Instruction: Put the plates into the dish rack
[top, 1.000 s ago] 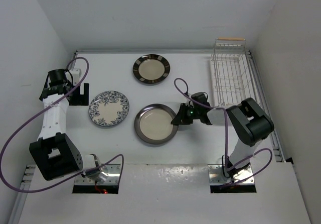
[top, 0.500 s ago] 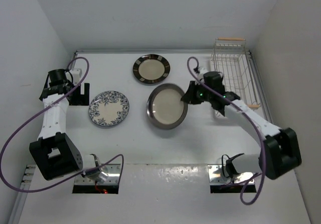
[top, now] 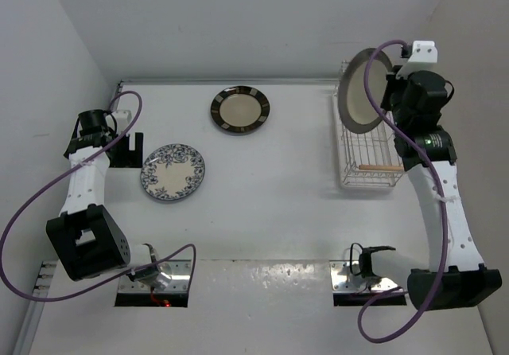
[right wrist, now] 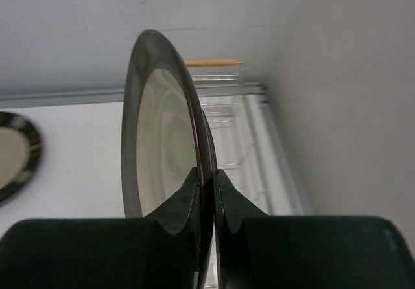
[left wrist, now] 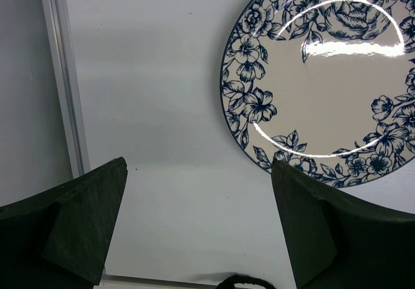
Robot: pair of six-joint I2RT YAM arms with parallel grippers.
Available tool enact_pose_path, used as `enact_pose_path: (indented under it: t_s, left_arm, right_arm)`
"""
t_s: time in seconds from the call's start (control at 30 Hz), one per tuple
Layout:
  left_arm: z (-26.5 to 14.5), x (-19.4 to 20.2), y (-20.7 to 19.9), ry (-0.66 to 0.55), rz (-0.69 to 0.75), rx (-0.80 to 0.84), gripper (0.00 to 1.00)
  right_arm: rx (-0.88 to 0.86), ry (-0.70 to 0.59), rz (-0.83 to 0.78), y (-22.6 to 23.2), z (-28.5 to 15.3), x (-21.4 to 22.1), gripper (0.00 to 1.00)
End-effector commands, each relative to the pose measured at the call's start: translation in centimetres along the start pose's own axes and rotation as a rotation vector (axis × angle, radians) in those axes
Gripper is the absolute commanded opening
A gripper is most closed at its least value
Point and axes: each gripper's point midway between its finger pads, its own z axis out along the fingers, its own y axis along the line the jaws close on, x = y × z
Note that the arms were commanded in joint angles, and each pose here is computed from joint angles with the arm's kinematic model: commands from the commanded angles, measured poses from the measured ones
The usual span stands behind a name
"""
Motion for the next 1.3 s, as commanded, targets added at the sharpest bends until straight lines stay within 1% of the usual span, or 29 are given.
enact_pose_path:
  t_s: [0.0, 0.03, 0.07, 0.1, 0.13, 0.17, 0.2, 0.23, 0.27, 0.33, 0.37, 0.57, 0.77, 0.97, 1.0, 1.13, 1.27]
  left_arm:
    - [-0.4, -1.7, 0.4, -0.051, -0.001, -0.001, 0.96]
    - [-0.4, -1.8, 0.3, -0.054, 0.0, 0.008, 0.96]
    - [-0.4, -1.8, 0.3, -0.054, 0.0, 0.008, 0.96]
    - [-0.4, -1.8, 0.3, -0.054, 0.0, 0.008, 0.96]
    - [-0.4, -1.8, 0.3, -0.054, 0.0, 0.008, 0.96]
    - [-0.4, -1.8, 0.3, -0.054, 0.0, 0.008, 0.96]
    - [-0.4, -1.8, 0.3, -0.054, 0.0, 0.008, 0.96]
    - [-0.4, -1.8, 0.3, -0.054, 0.0, 0.008, 0.96]
    - [-0.4, -1.8, 0.3, -0.054, 0.0, 0.008, 0.96]
    - [-0.4, -1.8, 0.3, -0.054, 0.009, 0.008, 0.96]
    - [-0.4, -1.8, 0.2, -0.057, 0.009, 0.017, 0.96]
    - [-0.2, -1.5, -0.1, -0.051, 0.008, 0.028, 0.96]
    - [-0.2, -1.5, -0.1, -0.051, 0.008, 0.028, 0.96]
    - [-0.2, -1.5, 0.1, -0.048, 0.008, 0.02, 0.96]
    - [-0.2, -1.5, 0.1, -0.048, 0.008, 0.019, 0.96]
    - [0.0, -1.3, 0.0, -0.04, 0.007, 0.022, 0.96]
    - [0.0, -1.3, 0.0, -0.04, 0.007, 0.022, 0.96]
  right_arm:
    - [0.205, -0.201, -0.148, -4.9, -1.1, -7.0, 0.0]
    - [0.235, -0.208, -0.166, -5.9, -0.9, -6.9, 0.0]
    - [0.232, -0.19, -0.213, -5.8, -0.4, -6.2, 0.0]
    - [0.261, -0.176, -0.257, -7.1, -0.1, -5.9, 0.0]
    - [0.267, -0.131, -0.285, -7.7, 0.5, -3.8, 0.0]
    - [0.27, -0.12, -0.34, -7.9, 0.8, -3.3, 0.0]
    - [0.278, -0.118, -0.353, -8.1, 1.1, -2.9, 0.0]
    - [0.272, -0.077, -0.372, -8.2, 1.7, -0.7, 0.0]
    - [0.282, -0.076, -0.383, -8.6, 2.0, -0.3, 0.0]
    - [0.278, -0.034, -0.389, -8.9, 2.6, 1.6, 0.0]
    - [0.299, -0.071, -0.393, -9.3, 2.7, 0.8, 0.0]
    - [0.352, -0.044, -0.439, -11.2, 4.2, 2.1, 0.0]
    - [0.247, -0.078, -0.53, -9.7, 5.8, 2.1, 0.0]
    - [0.185, -0.057, -0.57, -8.9, 6.3, 3.6, 0.0]
    - [0.179, -0.033, -0.567, -9.1, 6.4, 4.8, 0.0]
    - [0.142, -0.008, -0.525, -9.1, 6.1, 6.7, 0.0]
    - [0.133, 0.037, -0.553, -9.3, 6.0, 9.0, 0.0]
